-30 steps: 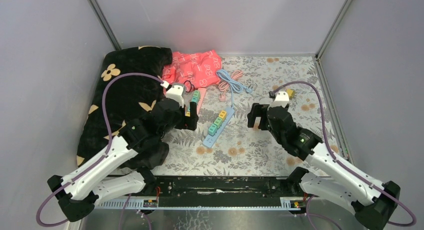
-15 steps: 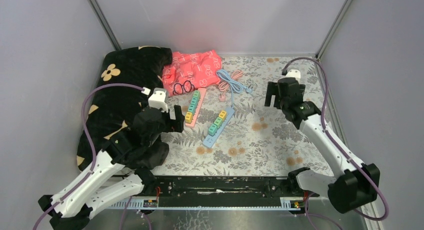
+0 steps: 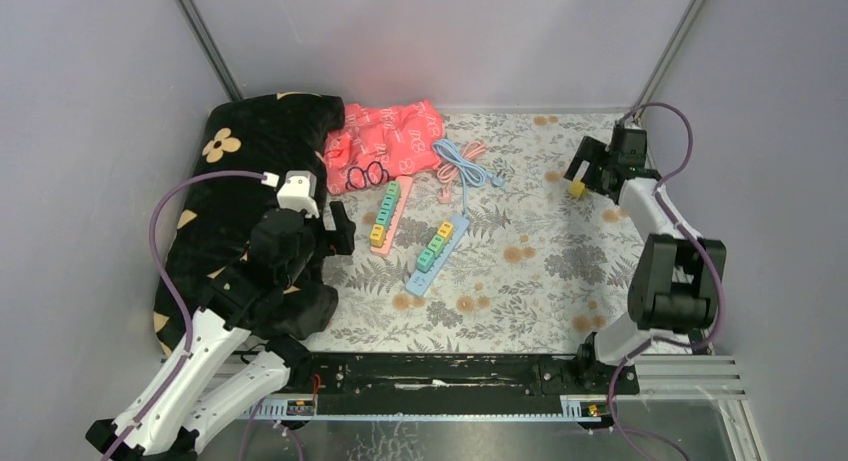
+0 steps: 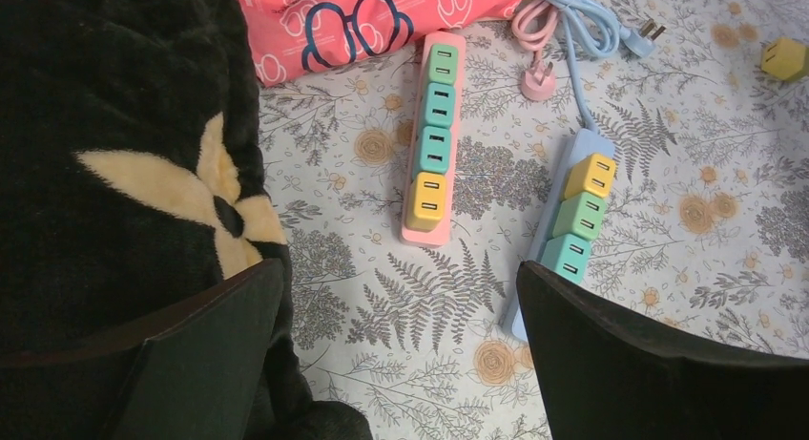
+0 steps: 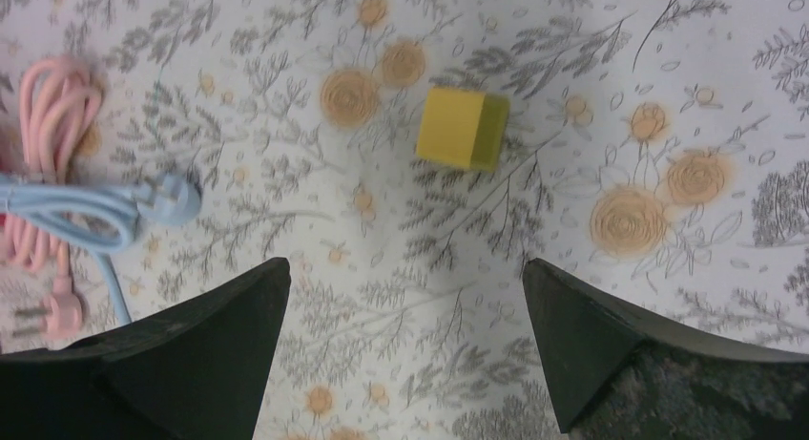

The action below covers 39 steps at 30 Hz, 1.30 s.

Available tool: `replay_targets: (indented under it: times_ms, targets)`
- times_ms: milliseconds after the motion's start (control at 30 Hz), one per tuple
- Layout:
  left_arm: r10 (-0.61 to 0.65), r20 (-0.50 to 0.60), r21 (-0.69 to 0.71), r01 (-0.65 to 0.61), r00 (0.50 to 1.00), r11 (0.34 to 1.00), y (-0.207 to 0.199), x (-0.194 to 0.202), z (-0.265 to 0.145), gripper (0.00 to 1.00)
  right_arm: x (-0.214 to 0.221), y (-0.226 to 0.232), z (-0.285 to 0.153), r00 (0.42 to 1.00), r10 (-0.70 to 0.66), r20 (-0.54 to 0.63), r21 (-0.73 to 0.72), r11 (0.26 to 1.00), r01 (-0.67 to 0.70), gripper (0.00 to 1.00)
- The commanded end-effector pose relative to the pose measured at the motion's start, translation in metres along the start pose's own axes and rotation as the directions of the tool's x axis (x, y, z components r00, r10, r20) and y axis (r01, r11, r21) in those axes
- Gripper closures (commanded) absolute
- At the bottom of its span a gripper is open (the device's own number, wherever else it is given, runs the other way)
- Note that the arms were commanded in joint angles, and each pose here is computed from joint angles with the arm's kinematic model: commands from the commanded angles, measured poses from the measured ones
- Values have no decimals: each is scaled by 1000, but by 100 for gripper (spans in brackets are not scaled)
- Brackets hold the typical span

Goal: Insert the plug
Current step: Adjust the plug at the center of the board.

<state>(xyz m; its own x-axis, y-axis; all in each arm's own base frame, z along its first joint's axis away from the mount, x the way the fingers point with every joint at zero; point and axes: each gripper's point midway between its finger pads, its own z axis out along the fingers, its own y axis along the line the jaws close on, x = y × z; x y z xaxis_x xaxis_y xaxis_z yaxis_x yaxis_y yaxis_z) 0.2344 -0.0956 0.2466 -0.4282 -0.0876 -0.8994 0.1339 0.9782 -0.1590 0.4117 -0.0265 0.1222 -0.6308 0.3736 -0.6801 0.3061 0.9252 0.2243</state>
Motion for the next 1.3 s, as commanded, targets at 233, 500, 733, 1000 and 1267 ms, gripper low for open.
replay_targets:
  times_ms: [233,500,733,1000,1267]
  targets:
    - [-2,28,49,1,1000,999,-8,-7,9,0,-59,-18,73,993,117,24,-111,987,-114,5]
    - [5,6,55,-5,1000,998,-9,-3,13,0,-41,-17,105,991,108,-76,-152,981,-119,12]
    - [4,4,65,-5,1000,998,-10,-3,14,0,-13,-8,111,978,118,-172,-211,965,-153,19]
    - [3,8,81,-4,1000,997,-12,-4,13,0,13,6,86,968,122,-218,-297,937,-185,28]
    - [1,14,92,-2,1000,996,-13,-4,11,0,39,2,63,965,110,-236,-282,943,-177,32]
